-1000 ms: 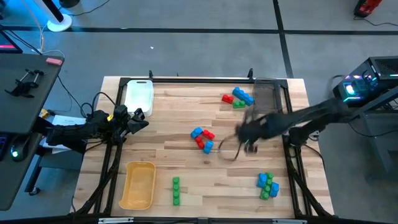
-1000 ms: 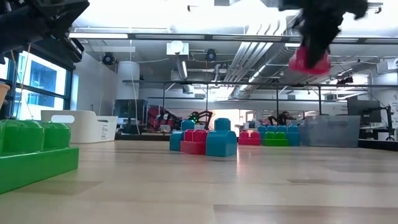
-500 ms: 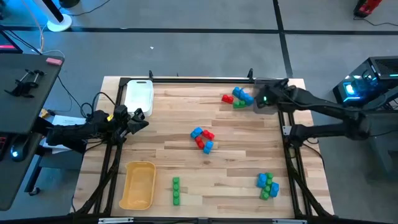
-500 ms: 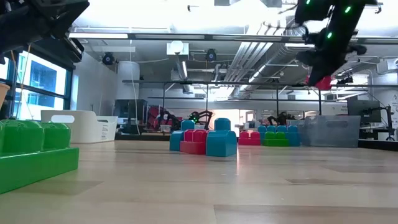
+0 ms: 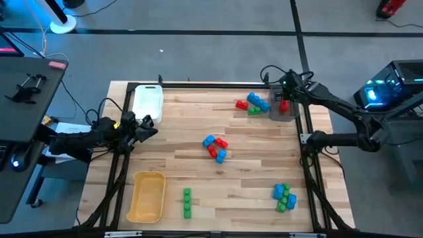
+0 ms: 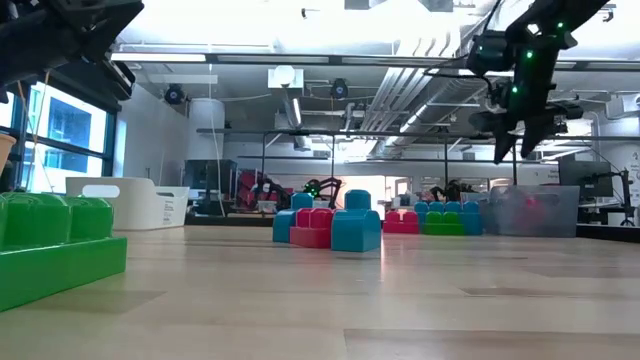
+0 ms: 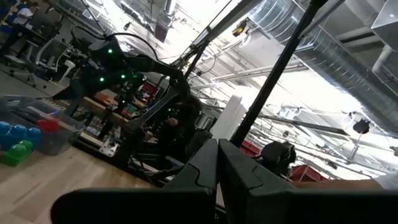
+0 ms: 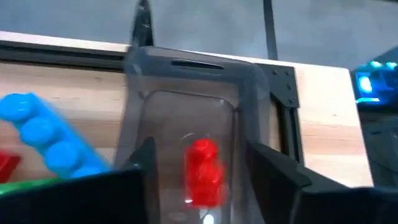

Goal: Sort blocks
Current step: Put the red game piece into the black bin

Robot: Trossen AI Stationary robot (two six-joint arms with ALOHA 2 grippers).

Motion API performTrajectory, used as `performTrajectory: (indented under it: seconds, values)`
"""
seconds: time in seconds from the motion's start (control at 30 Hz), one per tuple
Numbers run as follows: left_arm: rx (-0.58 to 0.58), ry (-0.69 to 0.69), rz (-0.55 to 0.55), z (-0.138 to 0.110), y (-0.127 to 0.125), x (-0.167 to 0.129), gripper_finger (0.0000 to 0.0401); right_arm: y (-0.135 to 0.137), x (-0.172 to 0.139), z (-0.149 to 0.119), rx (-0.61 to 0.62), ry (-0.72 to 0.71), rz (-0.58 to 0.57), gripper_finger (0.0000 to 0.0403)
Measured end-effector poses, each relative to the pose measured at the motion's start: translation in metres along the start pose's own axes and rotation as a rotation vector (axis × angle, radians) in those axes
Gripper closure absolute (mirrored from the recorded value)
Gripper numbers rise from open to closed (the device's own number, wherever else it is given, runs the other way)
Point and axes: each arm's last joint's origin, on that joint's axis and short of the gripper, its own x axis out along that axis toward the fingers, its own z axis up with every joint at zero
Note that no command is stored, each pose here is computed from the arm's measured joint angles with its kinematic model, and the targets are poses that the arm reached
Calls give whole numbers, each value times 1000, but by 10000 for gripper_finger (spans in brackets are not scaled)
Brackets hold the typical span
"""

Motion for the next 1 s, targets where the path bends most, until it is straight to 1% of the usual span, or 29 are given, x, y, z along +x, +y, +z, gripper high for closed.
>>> performTrajectory:
  seconds: [0.07,0.1,0.13,0.2,0.27,0.4,0.47,0.5,0.57,0.67,0.83,0.9,0.93,1.0]
  values:
    - [0,0,0,0,0,0,400,0,-1,0,-7,8,22,230]
    - [0,1,0,0,0,0,400,-1,-3,-1,-17,15,51,222]
    - [0,1,1,0,0,0,400,-2,-7,-1,-34,20,103,215]
    - [0,0,1,0,0,0,400,-1,-15,0,-63,21,259,209]
    - [0,1,0,0,0,0,400,2,-28,0,-83,5,443,207]
    - [0,1,1,0,0,0,400,8,-60,0,-70,-55,809,206]
    - [0,0,1,0,0,0,400,13,-77,-2,-57,-64,980,206]
    - [0,0,1,0,0,0,400,16,-85,-4,-54,-69,1047,206]
    - [0,1,1,0,0,0,400,22,-99,-7,-40,-79,1145,206]
    - [0,-2,-1,0,0,0,400,32,-113,-15,-29,-90,1204,206]
    - [0,-9,6,0,0,0,400,52,-123,-30,-35,-76,1200,206]
    - [-7,-36,47,1,1,0,400,62,-125,-33,-29,-82,1205,206]
    - [-29,-58,73,2,2,0,400,66,-126,-34,-19,-86,1204,206]
    - [-61,-128,127,5,3,0,400,79,-123,-34,18,-93,1195,206]
